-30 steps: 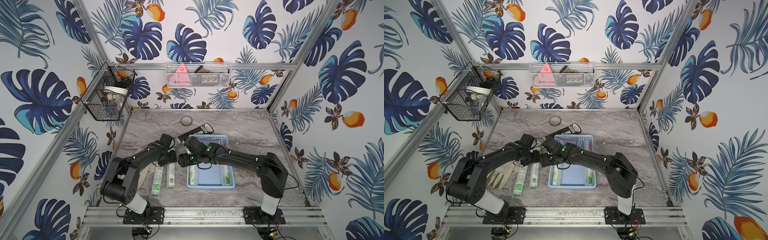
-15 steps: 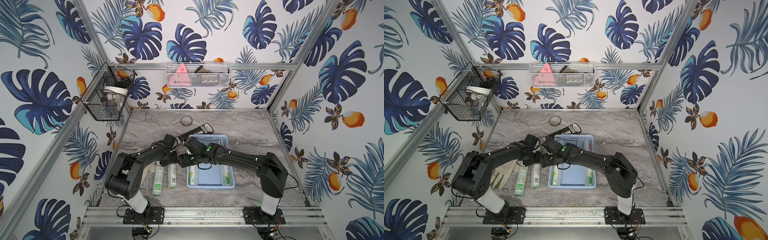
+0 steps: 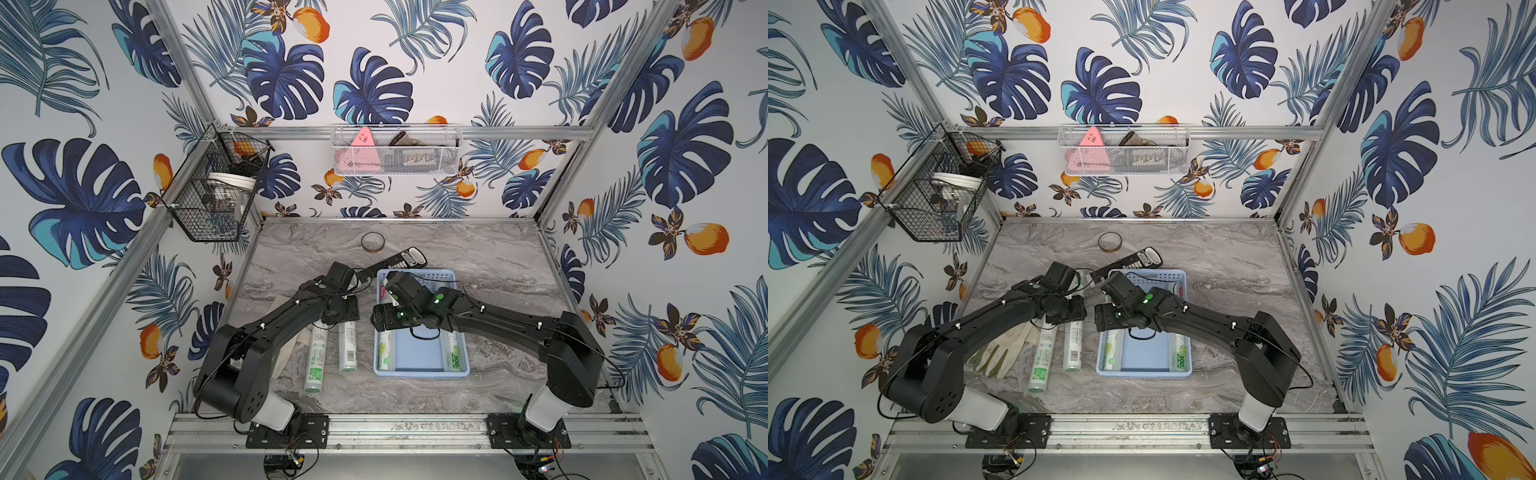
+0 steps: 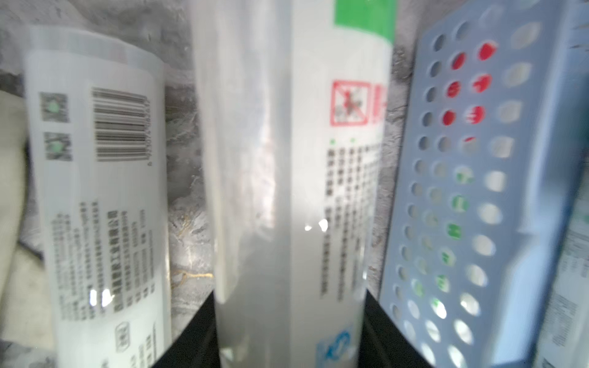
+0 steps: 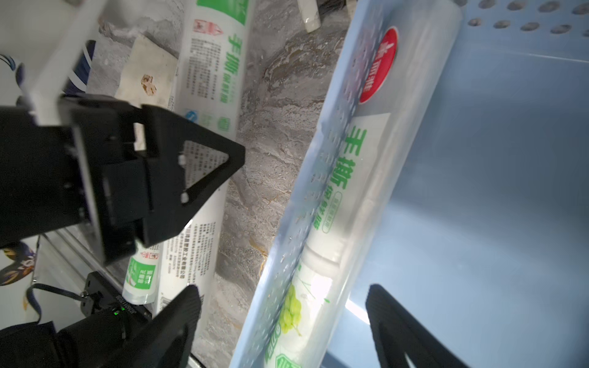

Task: Put the plastic wrap into the basket
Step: Pick up the plastic wrap from the center of the board, then place the plastic wrap in the basket.

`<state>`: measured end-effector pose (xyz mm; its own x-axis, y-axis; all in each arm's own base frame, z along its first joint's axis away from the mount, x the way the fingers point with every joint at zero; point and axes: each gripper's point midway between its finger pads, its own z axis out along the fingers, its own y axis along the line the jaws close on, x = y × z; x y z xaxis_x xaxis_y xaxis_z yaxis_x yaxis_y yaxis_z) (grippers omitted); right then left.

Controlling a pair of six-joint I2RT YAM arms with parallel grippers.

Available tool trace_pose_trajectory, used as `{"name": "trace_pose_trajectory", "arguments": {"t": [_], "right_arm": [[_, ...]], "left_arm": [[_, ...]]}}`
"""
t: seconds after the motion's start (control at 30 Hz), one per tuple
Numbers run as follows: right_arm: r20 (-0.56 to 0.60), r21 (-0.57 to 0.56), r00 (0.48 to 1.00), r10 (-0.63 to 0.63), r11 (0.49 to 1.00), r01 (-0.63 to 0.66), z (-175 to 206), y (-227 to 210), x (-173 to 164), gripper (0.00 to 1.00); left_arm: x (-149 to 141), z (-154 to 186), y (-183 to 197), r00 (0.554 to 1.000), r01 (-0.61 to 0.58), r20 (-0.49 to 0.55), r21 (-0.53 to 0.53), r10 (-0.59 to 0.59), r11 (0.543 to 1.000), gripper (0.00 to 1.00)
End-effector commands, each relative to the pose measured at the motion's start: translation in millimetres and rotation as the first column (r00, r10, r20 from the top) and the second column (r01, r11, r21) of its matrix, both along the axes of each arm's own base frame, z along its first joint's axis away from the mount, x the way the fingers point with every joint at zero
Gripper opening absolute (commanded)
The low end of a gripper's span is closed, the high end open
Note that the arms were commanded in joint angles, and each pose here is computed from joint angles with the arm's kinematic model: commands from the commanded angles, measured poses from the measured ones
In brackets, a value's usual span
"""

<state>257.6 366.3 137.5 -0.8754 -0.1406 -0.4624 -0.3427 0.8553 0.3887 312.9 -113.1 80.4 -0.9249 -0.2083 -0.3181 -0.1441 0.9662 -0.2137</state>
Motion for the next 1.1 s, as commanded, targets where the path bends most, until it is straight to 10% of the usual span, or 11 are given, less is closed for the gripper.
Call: {"name": "trace_pose_trajectory", "arguments": {"t": [0.0, 0.43, 1.07], "right_arm": [[-0.002, 0.088, 1.0, -0.027, 0.996, 0.027, 19, 0, 3, 0.86], [-0.022, 0.272, 0.99, -0.14, 0.952, 0.141, 71, -59, 25, 0.86], [-0.146, 0.132, 0.894, -0.423, 0.888, 0.441, 27, -175, 34, 0.89]], "left_arm": [[0, 27, -3, 0.999, -0.003, 0.046, -0.025, 0.005, 1.0, 0.27], [6, 123, -106, 0.958, 0.176, 0.267, -0.255, -0.105, 0.951, 0.24], [26, 62, -233, 0.968, 0.21, 0.2, -0.338, -0.148, 0.917, 0.19]]}}
